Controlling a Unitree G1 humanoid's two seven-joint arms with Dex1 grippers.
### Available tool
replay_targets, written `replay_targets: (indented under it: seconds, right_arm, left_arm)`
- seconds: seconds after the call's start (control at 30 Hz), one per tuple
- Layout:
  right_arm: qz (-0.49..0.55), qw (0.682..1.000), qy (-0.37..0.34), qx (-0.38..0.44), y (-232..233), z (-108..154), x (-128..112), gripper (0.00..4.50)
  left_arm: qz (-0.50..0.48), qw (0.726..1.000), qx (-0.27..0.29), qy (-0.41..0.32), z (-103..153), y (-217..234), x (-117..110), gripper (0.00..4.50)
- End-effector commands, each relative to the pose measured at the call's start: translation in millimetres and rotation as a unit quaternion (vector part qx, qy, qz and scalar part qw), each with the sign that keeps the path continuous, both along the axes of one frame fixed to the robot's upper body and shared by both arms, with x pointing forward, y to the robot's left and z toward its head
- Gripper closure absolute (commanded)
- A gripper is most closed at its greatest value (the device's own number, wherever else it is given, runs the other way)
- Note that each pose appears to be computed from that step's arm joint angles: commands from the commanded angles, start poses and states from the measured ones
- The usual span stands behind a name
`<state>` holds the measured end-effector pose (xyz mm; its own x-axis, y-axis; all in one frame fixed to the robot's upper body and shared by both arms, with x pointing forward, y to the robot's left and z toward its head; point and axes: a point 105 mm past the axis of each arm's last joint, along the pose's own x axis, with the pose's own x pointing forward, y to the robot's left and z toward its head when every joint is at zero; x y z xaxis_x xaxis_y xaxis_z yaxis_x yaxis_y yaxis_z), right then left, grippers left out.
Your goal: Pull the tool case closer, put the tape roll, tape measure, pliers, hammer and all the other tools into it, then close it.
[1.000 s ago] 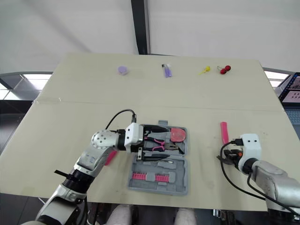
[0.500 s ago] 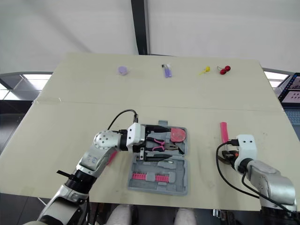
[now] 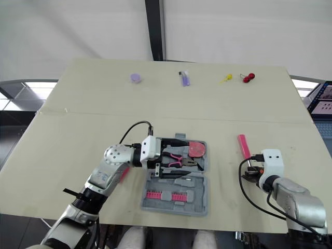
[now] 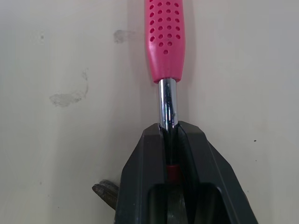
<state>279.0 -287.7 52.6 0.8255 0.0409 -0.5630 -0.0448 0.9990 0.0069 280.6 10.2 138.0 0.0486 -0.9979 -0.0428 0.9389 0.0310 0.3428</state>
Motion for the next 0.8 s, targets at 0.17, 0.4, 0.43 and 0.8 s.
replay_targets:
  seconds: [0.17, 0.4, 0.43, 0.8]
  right_arm:
    - [0.135, 0.989, -0.046, -0.043, 26.4, 65.1, 3.9, 4.45]
    - [0.339, 0.934, -0.006, -0.114, 93.1, 108.1, -15.0, 4.45]
    - [0.364, 0.923, 0.000, -0.123, 101.6, 109.3, -18.5, 4.45]
    - [0.499, 0.849, 0.028, -0.173, 159.6, 86.2, -37.8, 4.45]
  left_arm:
    - [0.056, 0.997, -0.041, -0.032, 20.1, 32.1, 5.0, 0.00]
    - [0.124, 0.991, -0.040, -0.012, 6.4, 80.2, -24.8, 0.00]
    - [0.135, 0.990, -0.032, -0.010, 0.4, 87.4, -30.0, 0.00]
    - [0.294, 0.955, -0.027, 0.030, -35.8, 146.0, -84.4, 0.00]
